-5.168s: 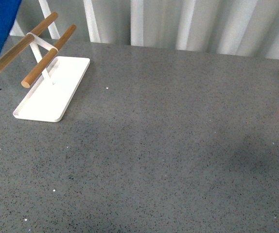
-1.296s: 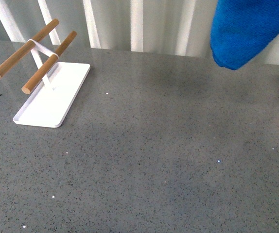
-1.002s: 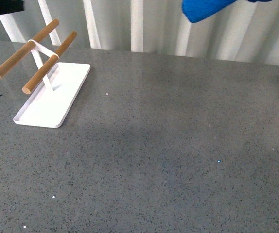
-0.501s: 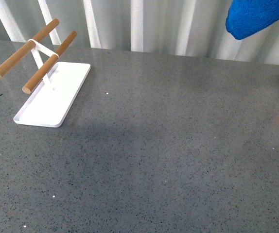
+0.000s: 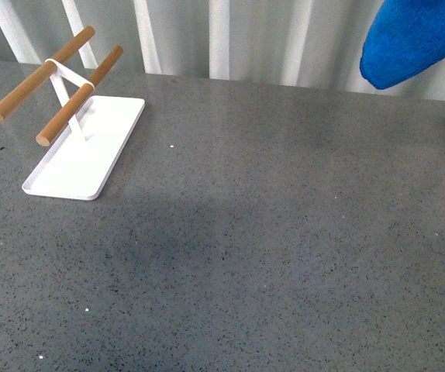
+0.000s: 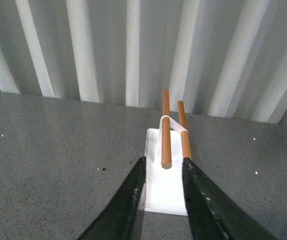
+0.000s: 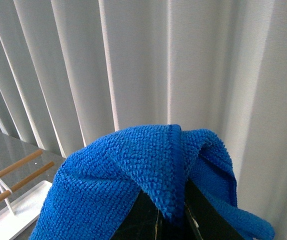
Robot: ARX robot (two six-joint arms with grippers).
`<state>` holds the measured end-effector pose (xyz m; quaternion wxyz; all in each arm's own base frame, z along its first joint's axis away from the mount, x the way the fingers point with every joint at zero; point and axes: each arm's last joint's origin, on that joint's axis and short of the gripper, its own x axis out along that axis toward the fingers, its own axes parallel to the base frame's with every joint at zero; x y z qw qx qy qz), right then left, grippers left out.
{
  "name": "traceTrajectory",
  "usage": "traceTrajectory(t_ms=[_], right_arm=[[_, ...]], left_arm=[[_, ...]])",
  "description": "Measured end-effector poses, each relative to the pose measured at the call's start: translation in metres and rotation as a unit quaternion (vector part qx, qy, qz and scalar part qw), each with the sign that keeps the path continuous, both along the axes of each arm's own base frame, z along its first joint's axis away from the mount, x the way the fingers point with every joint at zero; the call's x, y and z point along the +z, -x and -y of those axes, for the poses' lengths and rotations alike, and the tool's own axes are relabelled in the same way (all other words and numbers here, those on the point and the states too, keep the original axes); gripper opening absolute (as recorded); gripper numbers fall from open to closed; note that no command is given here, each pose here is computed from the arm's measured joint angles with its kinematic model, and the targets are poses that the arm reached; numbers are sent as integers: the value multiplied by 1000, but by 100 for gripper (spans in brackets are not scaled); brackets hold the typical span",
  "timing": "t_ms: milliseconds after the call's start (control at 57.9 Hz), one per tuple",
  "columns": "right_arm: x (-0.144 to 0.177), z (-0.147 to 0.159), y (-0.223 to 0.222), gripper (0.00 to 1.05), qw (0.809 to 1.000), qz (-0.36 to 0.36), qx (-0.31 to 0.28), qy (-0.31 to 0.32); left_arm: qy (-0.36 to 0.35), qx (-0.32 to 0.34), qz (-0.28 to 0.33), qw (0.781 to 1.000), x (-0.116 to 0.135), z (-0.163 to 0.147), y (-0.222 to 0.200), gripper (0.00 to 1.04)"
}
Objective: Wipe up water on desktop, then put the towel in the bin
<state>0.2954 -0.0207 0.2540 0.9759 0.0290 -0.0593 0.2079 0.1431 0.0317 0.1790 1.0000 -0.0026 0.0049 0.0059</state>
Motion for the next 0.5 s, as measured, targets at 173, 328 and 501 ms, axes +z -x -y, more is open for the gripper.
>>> traceTrajectory(t_ms=[173,328,501], right_arm=[[-2,-1,0,3,1000,-5,1,-1],[-6,-1,0,3,1000,-15,-4,0],[-11,-4,0,3,999,-33,-11,6]], left_arm=[[0,-3,1,1000,-5,13,10,4],[-2,-3,14,1000,-6,18,14,3],[-1,-1,18,1000,-5,30,21,3]])
